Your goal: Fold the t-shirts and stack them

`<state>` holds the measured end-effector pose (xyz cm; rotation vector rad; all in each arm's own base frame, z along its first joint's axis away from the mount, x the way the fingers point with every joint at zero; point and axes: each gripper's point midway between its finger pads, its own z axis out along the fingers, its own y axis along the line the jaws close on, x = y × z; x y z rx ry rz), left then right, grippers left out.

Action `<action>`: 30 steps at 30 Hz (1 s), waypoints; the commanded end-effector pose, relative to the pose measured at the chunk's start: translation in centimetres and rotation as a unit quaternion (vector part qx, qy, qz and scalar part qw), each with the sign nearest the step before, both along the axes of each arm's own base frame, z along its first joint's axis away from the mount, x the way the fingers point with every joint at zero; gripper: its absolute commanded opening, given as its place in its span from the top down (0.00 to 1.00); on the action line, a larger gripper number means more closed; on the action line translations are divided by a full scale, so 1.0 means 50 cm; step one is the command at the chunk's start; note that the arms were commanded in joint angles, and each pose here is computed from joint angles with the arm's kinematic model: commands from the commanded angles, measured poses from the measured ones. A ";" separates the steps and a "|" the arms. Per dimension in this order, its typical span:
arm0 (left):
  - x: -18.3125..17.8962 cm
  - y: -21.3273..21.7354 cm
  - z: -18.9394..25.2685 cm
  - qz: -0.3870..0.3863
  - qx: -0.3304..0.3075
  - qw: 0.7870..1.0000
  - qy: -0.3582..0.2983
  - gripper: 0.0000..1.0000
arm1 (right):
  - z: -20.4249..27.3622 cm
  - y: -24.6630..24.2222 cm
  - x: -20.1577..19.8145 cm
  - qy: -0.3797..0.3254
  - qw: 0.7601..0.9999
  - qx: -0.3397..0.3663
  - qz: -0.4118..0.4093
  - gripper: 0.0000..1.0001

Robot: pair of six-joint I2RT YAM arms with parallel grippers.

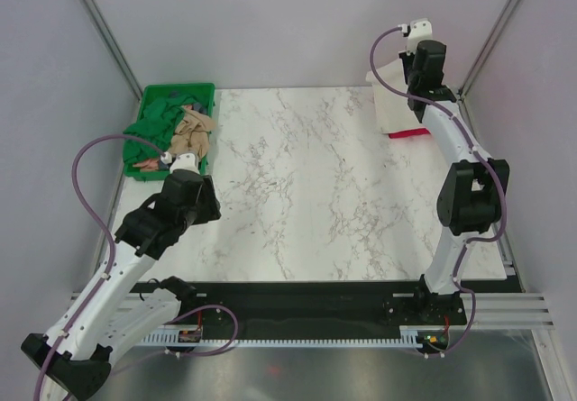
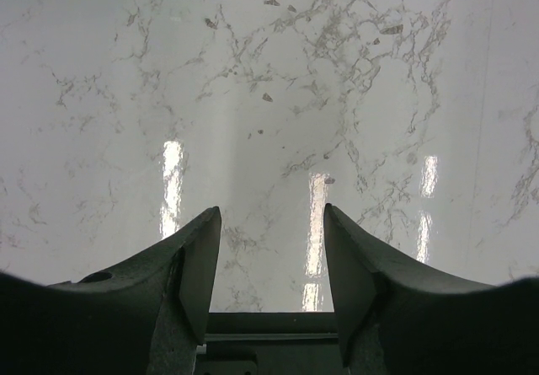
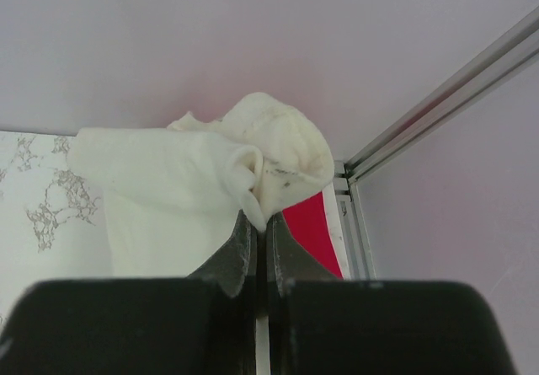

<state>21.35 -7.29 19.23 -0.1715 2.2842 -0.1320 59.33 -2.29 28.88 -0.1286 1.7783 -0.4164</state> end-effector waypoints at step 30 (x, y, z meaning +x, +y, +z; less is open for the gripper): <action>0.031 0.029 0.003 0.023 -0.019 1.000 -0.007 0.41 | -0.166 -0.366 0.113 -0.119 0.939 0.068 -0.315 0.02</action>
